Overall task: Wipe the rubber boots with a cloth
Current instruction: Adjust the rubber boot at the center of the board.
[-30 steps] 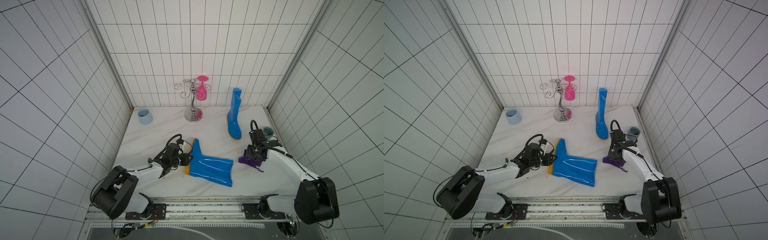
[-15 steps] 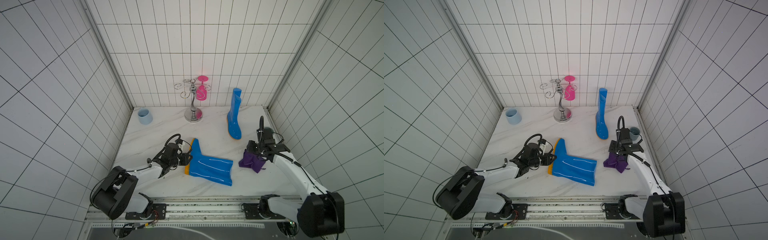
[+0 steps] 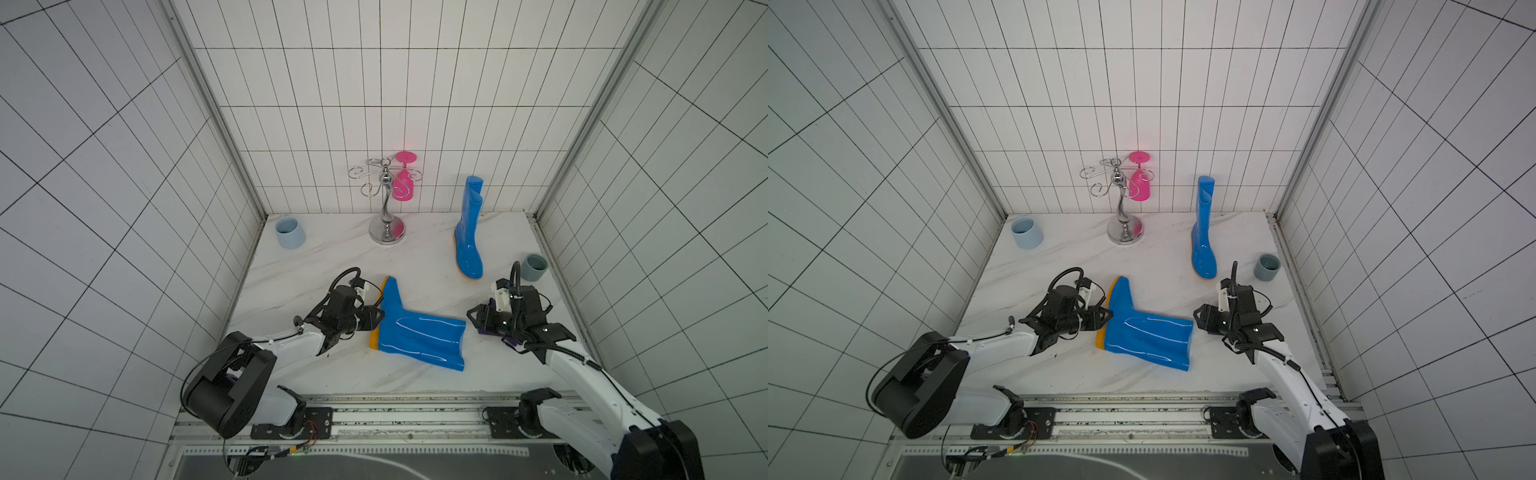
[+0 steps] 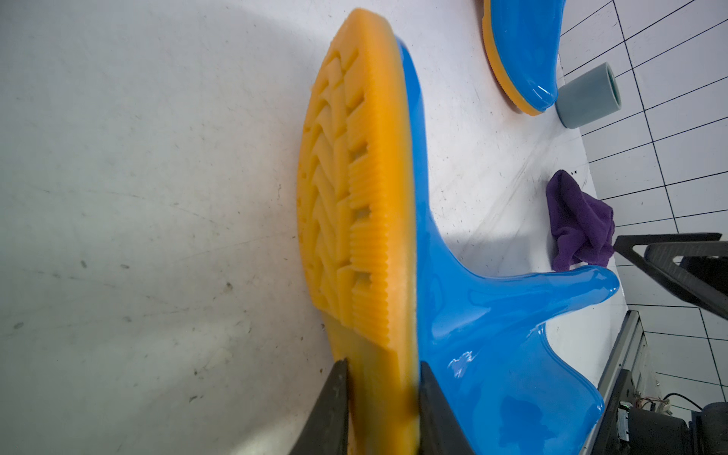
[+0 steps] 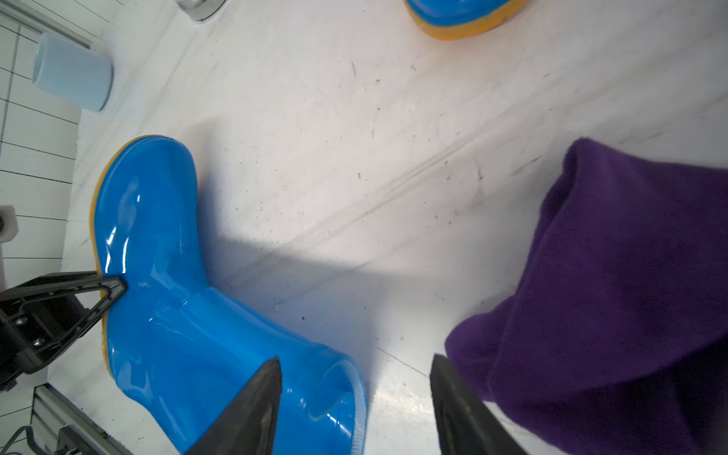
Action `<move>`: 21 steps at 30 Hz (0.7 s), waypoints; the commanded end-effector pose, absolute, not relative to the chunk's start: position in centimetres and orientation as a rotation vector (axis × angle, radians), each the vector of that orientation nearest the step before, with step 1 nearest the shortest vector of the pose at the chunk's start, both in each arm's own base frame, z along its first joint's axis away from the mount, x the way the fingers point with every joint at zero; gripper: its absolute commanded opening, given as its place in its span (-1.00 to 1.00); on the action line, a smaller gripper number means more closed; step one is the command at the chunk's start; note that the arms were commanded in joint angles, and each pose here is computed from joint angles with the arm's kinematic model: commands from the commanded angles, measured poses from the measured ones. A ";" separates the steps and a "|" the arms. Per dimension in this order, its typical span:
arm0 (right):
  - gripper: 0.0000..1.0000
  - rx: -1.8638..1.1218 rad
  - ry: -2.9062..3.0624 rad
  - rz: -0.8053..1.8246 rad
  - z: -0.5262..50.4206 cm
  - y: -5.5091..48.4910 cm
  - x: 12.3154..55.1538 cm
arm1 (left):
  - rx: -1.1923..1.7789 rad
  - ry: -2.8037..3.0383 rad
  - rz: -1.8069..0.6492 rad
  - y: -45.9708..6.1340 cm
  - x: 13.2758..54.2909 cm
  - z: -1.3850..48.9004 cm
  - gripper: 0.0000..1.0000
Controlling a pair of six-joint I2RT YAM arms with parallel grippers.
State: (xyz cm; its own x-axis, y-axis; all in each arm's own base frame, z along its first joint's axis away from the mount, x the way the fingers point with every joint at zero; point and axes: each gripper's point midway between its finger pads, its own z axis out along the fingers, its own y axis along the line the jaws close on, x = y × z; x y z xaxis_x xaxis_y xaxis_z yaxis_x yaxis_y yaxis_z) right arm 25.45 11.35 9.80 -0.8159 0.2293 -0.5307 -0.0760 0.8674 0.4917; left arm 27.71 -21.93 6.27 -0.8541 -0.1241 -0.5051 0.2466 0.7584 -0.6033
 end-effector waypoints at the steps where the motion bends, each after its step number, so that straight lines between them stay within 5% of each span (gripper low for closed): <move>1: 0.24 0.089 2.406 0.746 8.5 12.9 24.6 | -0.031 2.693 -0.715 -18.0 24.5 0.0 -0.49; 21: 0.17 -0.054 2.357 0.837 6.2 15.3 24.6 | -0.054 2.711 -0.696 -17.7 24.6 -0.4 -0.49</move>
